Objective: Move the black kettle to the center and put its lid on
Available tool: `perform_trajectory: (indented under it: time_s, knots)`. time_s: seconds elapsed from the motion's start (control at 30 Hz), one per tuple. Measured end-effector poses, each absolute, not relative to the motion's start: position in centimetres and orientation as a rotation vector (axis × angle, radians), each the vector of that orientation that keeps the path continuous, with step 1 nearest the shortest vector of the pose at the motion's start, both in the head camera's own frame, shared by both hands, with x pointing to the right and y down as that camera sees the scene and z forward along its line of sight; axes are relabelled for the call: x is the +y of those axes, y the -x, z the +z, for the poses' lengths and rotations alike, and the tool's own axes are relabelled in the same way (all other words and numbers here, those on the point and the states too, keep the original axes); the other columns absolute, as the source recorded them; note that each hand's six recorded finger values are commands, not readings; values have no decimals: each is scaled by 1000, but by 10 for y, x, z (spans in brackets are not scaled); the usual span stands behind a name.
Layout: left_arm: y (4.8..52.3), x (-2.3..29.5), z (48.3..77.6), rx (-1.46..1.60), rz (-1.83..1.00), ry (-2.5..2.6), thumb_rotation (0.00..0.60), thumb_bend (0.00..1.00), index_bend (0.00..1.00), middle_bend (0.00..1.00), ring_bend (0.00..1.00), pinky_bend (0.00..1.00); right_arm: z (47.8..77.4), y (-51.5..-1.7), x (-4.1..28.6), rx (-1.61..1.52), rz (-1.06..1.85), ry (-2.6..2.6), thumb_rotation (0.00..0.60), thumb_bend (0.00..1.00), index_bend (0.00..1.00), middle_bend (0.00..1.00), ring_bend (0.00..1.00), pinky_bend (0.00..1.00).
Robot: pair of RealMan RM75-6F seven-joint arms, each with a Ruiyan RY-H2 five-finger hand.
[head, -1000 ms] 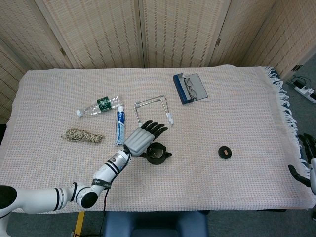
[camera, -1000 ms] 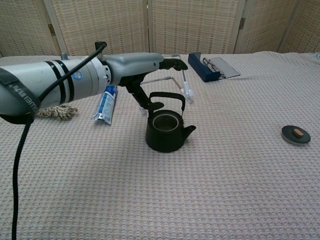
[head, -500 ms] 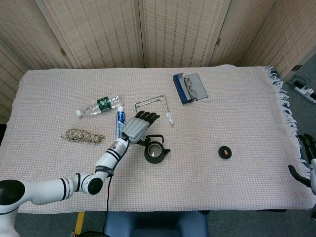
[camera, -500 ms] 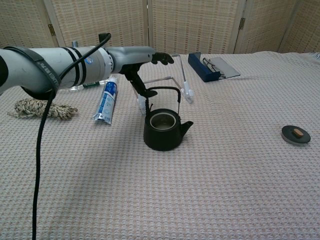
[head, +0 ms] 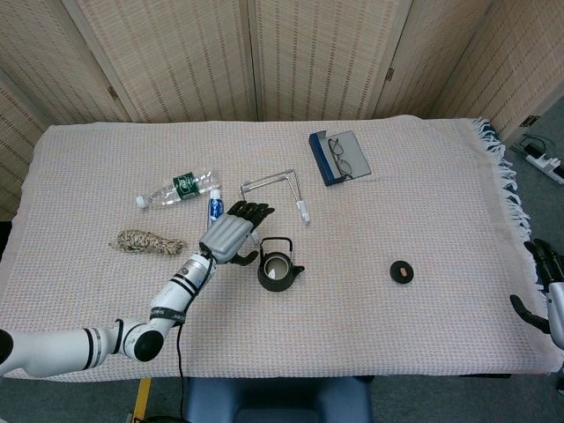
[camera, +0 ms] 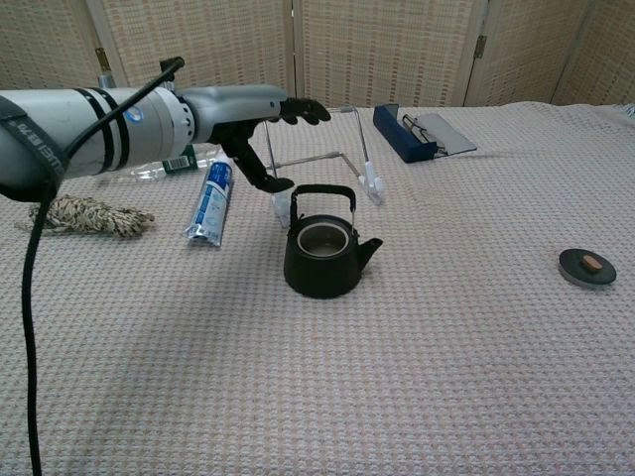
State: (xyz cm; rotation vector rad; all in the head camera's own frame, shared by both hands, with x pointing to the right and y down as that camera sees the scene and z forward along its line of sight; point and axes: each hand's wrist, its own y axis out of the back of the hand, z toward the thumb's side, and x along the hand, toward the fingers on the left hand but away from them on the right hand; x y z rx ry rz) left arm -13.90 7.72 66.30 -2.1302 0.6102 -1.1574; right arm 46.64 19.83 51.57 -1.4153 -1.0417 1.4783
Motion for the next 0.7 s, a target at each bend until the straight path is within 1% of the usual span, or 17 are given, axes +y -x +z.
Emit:
perform_trajectory:
  time_s: [0.13, 0.17, 0.23, 0.27, 0.3, 0.43, 0.53, 0.6, 0.63, 0.7]
  knots:
    - [163, 73, 655, 681, -1168, 2088, 600, 348, 43, 36, 50, 0, 518, -457, 194, -991, 1449, 1455, 600, 276, 159, 212, 317, 222]
    - [170, 71, 652, 701, -1170, 2069, 600, 348, 54, 42, 54, 0, 520, -454, 192, -974, 1439, 1471, 600, 276, 164, 218, 338, 267]
    - [193, 69, 645, 756, -1174, 2011, 600, 348, 66, 48, 57, 0, 525, -447, 188, -935, 1425, 1506, 600, 276, 172, 231, 395, 405]
    - [204, 68, 641, 781, -1176, 1983, 600, 348, 71, 50, 58, 0, 527, -444, 186, -918, 1419, 1520, 600, 276, 173, 234, 420, 453]
    - [220, 68, 635, 815, -1180, 1947, 600, 348, 75, 52, 58, 0, 530, -440, 184, -901, 1413, 1533, 600, 276, 174, 235, 439, 477]
    - [266, 76, 619, 878, -1190, 1837, 600, 348, 89, 64, 63, 0, 542, -422, 176, -837, 1385, 1591, 600, 277, 190, 254, 610, 650]
    - [292, 87, 612, 884, -1205, 1781, 600, 348, 97, 70, 65, 0, 553, -408, 171, -794, 1366, 1632, 600, 276, 195, 259, 730, 730]
    - [307, 94, 609, 889, -1223, 1767, 600, 348, 102, 71, 65, 0, 560, -400, 168, -768, 1359, 1656, 600, 276, 195, 259, 785, 774]
    - [312, 97, 608, 893, -1230, 1764, 600, 348, 103, 71, 65, 0, 564, -395, 166, -750, 1359, 1673, 600, 276, 195, 259, 806, 801]
    - [321, 103, 607, 902, -1245, 1769, 600, 348, 104, 72, 65, 0, 573, -388, 164, -721, 1363, 1697, 600, 277, 195, 258, 817, 825]
